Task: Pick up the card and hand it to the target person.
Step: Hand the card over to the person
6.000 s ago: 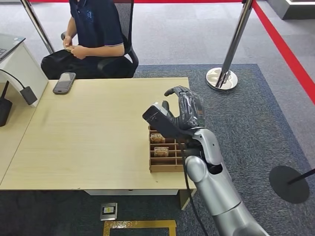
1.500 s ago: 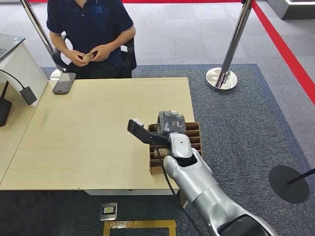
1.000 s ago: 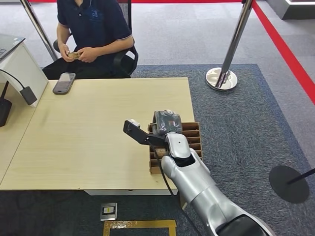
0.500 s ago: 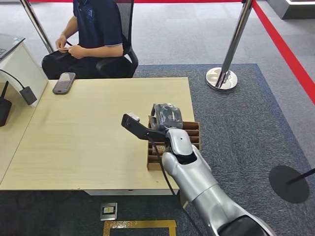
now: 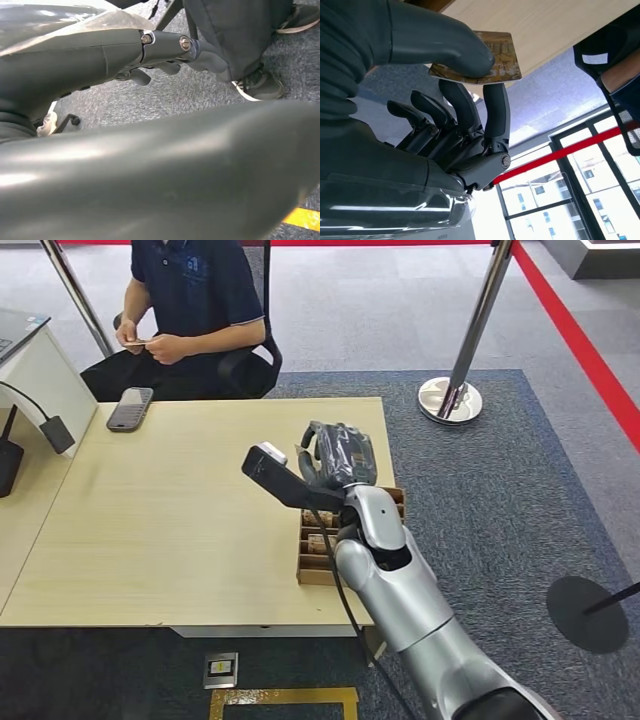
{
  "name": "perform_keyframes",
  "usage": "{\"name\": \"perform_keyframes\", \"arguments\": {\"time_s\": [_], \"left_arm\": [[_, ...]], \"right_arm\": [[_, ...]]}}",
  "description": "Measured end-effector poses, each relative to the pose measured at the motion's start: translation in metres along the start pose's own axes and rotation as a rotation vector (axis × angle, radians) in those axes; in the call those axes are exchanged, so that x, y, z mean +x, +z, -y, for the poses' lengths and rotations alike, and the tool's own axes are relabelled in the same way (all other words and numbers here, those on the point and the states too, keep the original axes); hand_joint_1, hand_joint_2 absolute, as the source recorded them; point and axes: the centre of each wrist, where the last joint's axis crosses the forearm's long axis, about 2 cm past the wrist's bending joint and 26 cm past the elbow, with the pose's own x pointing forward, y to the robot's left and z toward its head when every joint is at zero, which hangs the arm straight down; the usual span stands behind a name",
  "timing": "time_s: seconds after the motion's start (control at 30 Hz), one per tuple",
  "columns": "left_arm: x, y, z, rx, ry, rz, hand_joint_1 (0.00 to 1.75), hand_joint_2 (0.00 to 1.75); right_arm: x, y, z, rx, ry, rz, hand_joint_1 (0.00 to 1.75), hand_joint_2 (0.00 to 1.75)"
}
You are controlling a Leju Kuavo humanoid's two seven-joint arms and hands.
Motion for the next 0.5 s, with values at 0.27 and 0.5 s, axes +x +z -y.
{"name": "perform_keyframes", "arguments": {"time_s": [0.27,0.5], "left_arm": [[0.007,-0.001,-0.002,-0.005,-0.016,0.003,0.00,0.00],[0.013,-0.003,-0.004,-0.001,-0.008,0.013,0.00,0.00]], "right_arm": [[0.008,-0.011,0.022,-0.075,0.031,0.061,1.72,1.75],[0.027,-0.025,0.026,-0.061,0.124,0.110,1.72,1.75]]}}
